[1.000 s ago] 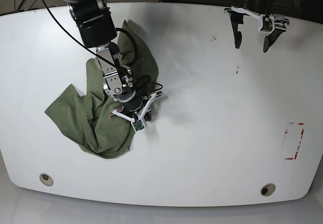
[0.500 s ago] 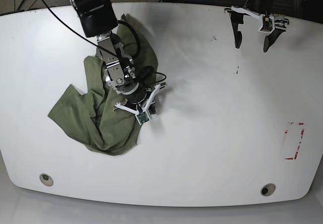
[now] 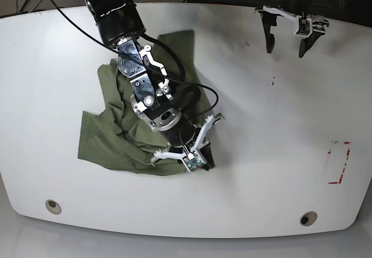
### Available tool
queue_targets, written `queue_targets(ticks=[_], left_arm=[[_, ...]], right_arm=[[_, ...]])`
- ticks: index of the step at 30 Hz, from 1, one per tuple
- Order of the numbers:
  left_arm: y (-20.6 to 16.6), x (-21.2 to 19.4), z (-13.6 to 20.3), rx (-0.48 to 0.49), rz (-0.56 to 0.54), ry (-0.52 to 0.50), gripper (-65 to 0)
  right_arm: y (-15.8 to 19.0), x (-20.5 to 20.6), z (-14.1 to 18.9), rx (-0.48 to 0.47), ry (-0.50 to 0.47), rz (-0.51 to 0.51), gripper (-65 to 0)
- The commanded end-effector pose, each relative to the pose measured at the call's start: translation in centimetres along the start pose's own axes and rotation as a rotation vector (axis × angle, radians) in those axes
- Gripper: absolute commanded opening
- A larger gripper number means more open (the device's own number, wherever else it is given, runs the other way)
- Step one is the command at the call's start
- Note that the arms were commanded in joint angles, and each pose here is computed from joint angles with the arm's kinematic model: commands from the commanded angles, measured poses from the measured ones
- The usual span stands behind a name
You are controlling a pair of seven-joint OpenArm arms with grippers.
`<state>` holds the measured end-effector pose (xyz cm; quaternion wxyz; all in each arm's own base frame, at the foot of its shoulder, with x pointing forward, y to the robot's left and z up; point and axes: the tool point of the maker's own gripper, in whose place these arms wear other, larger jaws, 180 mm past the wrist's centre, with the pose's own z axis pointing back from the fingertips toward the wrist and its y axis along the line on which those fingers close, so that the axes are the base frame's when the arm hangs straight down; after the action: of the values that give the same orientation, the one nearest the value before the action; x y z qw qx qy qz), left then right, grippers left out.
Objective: Layout the t-shirt on the table in an organized manner, then fold the t-shirt properly
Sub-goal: 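Lift the shirt with the right gripper and reach the left gripper toward it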
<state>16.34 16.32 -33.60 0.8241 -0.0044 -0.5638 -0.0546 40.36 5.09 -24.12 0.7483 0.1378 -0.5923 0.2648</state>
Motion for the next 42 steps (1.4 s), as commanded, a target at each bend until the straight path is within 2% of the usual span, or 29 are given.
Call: queue_targets(ticks=[1,14,18,24,32,42], left_arm=[[-0.5,0.8,0.2,-0.014,0.006,-0.032,-17.8],[-3.5,1.9,-1.1,-0.089,0.041,-0.076,-17.8],[-4.2,2.3,-1.5,-0.109,0.049,-0.090,-17.8],[-5.0,2.2,-2.7,-0.130,0.059,-0.100,-17.8],[-6.3,0.7,-3.6,-0.163,0.079,-0.071,-17.8],[-6.1,0.4,-6.6,-0.157,0.082,-0.083,-17.8]], right_arm=[[-0.8,5.5,0.0,-0.010,-0.138,0.033,-65.0],[-3.2,17.7,-0.7,-0.040,-0.353,0.154,-65.0],[-2.4,20.3,-0.3,-0.024,-0.388,0.219,-65.0],[-1.4,22.1,0.6,-0.017,-0.429,0.275,-65.0],[-3.0,22.9,2.0,-0.054,-0.452,0.326,-65.0],[-3.3,26.6,3.9,-0.075,-0.539,0.388,-65.0]])
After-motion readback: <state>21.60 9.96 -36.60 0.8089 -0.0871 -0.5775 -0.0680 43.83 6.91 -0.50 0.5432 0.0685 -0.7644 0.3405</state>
